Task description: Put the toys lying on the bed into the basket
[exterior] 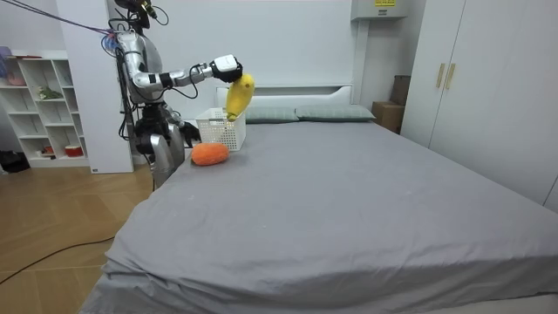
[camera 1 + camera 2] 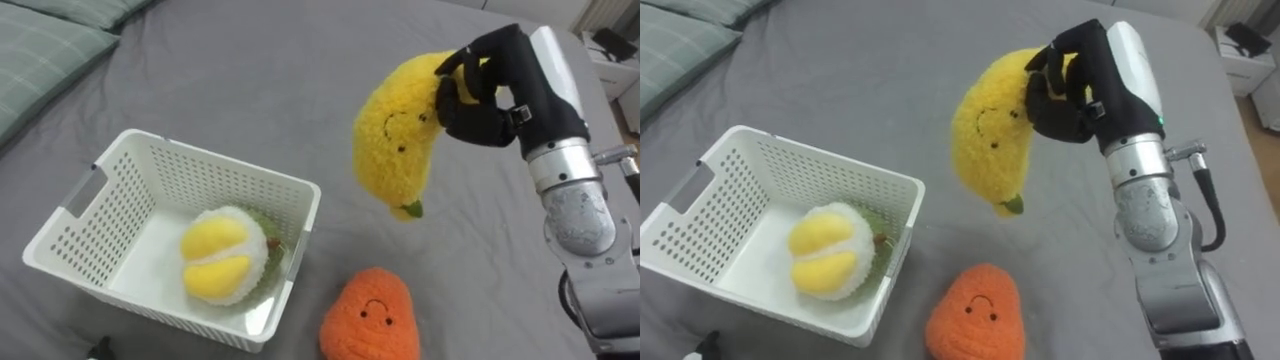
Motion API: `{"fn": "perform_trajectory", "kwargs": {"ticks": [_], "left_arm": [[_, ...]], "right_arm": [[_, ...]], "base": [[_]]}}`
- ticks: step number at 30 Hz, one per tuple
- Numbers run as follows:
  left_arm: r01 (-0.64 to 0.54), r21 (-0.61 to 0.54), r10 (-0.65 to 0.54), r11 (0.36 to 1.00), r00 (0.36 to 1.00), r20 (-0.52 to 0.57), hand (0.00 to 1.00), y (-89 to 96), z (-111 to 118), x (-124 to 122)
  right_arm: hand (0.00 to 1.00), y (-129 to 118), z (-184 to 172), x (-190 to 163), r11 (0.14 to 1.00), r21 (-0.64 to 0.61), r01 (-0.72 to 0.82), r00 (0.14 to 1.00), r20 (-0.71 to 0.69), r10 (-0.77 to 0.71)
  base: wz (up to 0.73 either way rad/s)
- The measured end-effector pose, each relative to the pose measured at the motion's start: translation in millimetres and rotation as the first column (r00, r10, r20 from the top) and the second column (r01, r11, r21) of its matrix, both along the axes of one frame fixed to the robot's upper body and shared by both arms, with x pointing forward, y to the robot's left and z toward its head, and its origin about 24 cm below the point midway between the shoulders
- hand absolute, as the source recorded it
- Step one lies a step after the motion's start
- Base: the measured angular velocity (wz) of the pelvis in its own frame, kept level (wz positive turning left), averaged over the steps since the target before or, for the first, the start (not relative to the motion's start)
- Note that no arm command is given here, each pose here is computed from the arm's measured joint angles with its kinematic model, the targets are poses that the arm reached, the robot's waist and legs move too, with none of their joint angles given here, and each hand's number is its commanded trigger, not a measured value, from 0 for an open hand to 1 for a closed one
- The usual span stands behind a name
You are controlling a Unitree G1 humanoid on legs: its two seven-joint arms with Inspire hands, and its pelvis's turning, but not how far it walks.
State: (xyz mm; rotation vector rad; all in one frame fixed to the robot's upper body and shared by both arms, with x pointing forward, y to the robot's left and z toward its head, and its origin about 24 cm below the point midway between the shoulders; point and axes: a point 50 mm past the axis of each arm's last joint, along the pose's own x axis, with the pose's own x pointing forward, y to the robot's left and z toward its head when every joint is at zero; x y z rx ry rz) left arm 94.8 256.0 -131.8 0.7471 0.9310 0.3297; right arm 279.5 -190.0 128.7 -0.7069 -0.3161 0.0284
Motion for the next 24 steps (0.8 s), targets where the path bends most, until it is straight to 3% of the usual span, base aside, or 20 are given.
{"fn": "perform_trajectory", "kwargs": {"ticks": [8,14,24], "left_arm": [[0.021,0.0,-0.021,1.0,1.0,0.001,0.0,-2.3,1,6],[0.067,-0.008,-0.067,0.998,0.998,-0.016,0.0,-8.5,0,15],[0.097,0.002,-0.097,0.995,0.995,-0.016,0.0,-10.9,2,22]], "right_arm": [[1.0,28,13,10,0.993,-0.029,-0.114,0.993,0.014,0.114],[1.0,60,0,7,0.968,-0.016,-0.251,0.965,-0.076,0.25],[1.0,91,-13,-1,0.922,-0.01,-0.387,0.912,-0.153,0.381]], "base": [[0.02],[0.02],[0.04]]}}
